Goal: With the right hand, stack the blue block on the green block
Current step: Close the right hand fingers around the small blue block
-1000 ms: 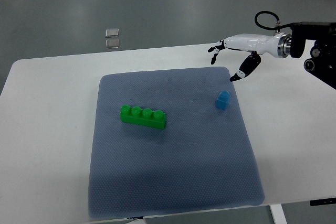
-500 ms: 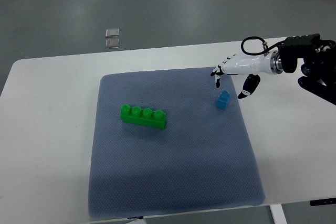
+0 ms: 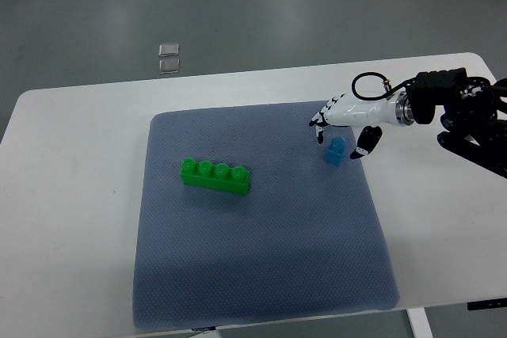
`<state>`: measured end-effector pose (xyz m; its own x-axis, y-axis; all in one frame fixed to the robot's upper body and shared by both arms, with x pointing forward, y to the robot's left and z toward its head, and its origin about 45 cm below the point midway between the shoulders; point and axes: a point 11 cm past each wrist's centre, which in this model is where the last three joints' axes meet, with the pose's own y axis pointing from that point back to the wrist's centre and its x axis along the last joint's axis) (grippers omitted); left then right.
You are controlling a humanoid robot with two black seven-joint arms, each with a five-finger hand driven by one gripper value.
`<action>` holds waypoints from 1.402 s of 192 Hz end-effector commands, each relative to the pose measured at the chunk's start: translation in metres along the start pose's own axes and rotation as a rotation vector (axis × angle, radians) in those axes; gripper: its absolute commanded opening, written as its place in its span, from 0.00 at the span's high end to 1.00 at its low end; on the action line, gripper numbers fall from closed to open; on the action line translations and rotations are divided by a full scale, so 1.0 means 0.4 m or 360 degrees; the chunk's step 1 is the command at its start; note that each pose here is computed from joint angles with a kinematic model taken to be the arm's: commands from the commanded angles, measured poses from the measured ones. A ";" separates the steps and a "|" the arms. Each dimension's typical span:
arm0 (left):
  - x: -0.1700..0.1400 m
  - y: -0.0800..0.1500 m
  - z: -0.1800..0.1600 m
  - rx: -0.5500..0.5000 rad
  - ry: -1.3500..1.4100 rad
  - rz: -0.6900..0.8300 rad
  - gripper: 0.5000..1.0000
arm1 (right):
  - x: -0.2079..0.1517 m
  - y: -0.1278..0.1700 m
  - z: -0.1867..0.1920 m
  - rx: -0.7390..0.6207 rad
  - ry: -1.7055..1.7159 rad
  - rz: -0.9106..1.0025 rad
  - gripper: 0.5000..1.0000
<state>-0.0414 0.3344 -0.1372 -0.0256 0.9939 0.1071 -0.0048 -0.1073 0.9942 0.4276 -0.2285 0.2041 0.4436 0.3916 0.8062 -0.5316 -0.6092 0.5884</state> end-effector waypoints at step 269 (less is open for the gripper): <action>0.000 0.000 0.000 0.0000 0.0000 0.0000 0.00 | -0.028 -0.005 0.020 -0.0043 0.0120 0.0028 0.26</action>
<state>-0.0414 0.3344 -0.1372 -0.0257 0.9939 0.1071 -0.0051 -0.1073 0.9942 0.4301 -0.2386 0.1932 0.3802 0.4337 0.8169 -0.5617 -0.5934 0.5765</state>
